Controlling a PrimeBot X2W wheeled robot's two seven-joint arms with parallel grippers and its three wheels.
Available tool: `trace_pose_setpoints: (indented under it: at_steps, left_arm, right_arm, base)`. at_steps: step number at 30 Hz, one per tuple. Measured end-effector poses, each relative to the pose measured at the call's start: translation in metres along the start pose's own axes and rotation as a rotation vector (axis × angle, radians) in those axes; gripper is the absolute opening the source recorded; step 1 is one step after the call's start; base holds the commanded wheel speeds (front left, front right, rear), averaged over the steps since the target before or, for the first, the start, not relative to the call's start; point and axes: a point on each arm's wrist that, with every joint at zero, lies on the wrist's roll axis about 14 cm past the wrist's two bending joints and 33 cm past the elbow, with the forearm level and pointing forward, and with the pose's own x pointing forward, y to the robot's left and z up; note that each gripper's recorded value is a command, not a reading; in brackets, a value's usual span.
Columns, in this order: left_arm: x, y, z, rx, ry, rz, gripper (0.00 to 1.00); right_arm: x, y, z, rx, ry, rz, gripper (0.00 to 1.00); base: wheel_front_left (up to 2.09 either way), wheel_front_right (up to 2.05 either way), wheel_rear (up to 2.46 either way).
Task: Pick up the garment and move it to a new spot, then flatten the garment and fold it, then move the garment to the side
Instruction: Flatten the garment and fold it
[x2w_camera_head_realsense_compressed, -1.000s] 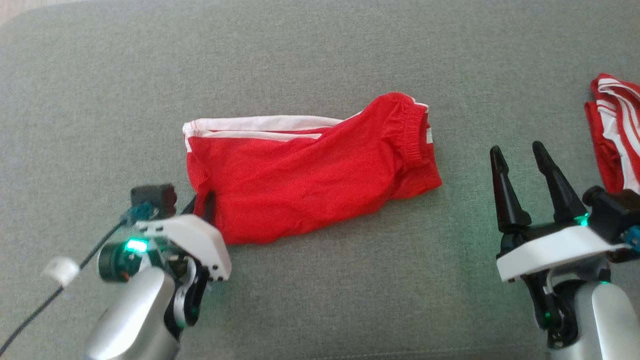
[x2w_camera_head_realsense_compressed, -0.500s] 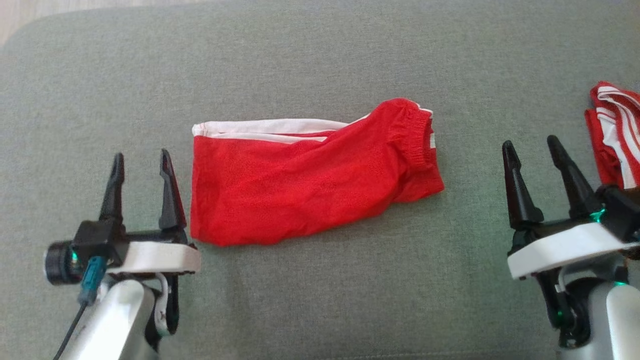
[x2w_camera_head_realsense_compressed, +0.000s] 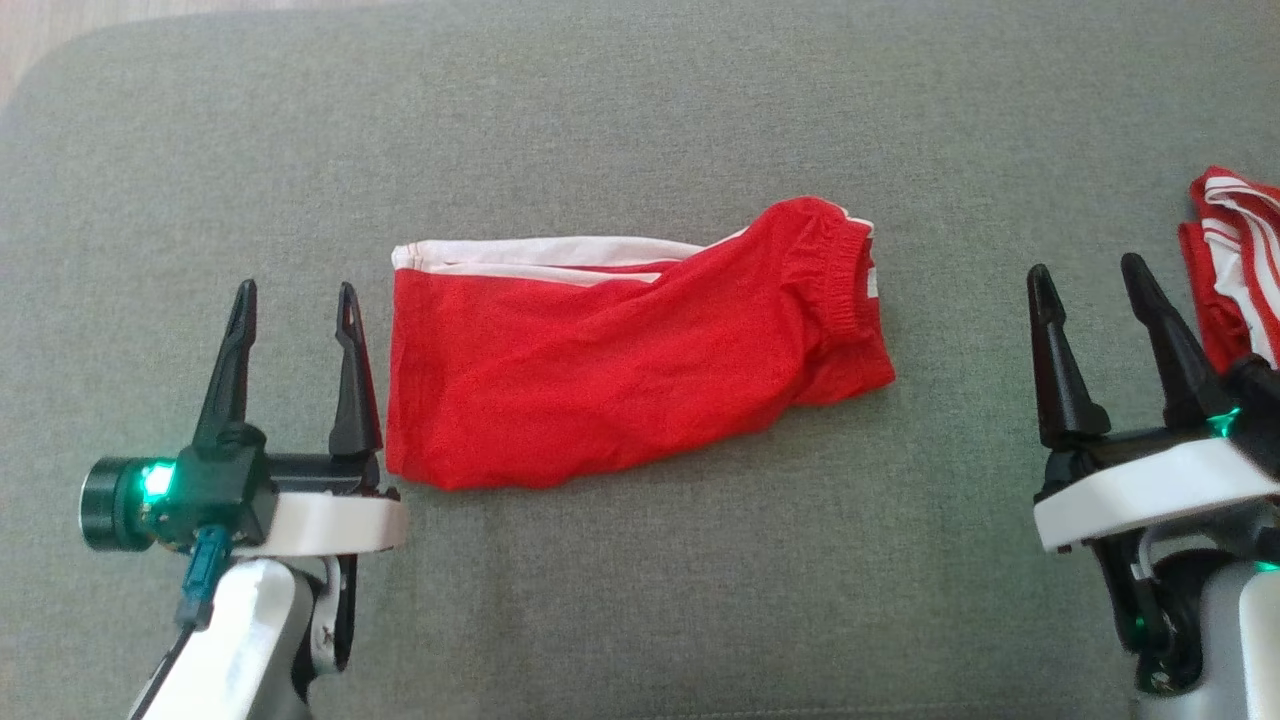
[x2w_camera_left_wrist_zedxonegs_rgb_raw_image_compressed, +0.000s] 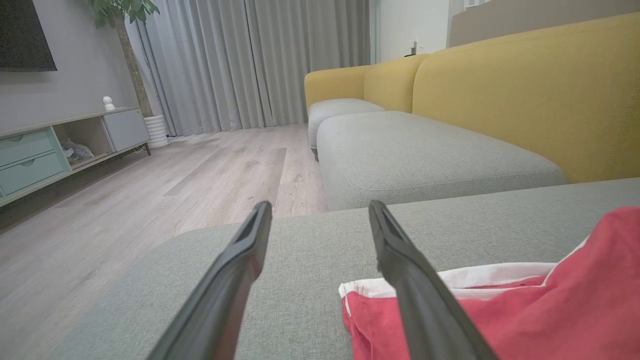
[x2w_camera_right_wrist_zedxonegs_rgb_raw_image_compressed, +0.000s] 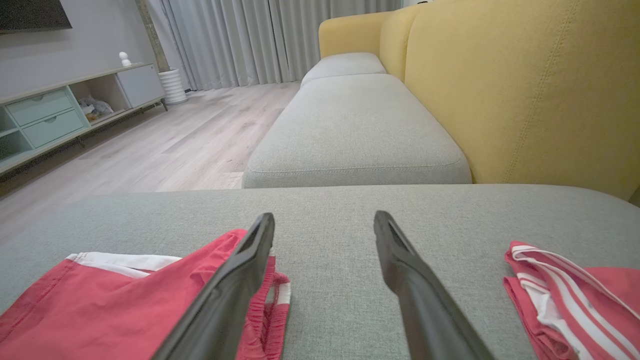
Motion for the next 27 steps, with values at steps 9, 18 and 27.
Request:
trace_pose_setpoints:
  at_steps: [9, 18, 27]
  left_arm:
    - [-0.004, 0.003, -0.004, -0.001, 0.013, 0.008, 1.00]
    - [-0.008, 0.004, -0.009, -0.029, 0.031, 0.026, 1.00]
    - [-0.012, 0.010, -0.014, -0.042, 0.048, 0.053, 1.00]
  right_arm:
    - [0.008, 0.006, -0.020, 0.008, 0.076, 0.020, 1.00]
    - [0.056, 0.068, -0.054, -0.019, 0.183, 0.222, 1.00]
    - [0.065, 0.052, -0.115, -0.077, 0.406, 0.187, 1.00]
  base:
    - [0.00, 0.00, 0.00]
    - [0.00, 0.00, 0.00]
    - [0.00, 0.00, 0.00]
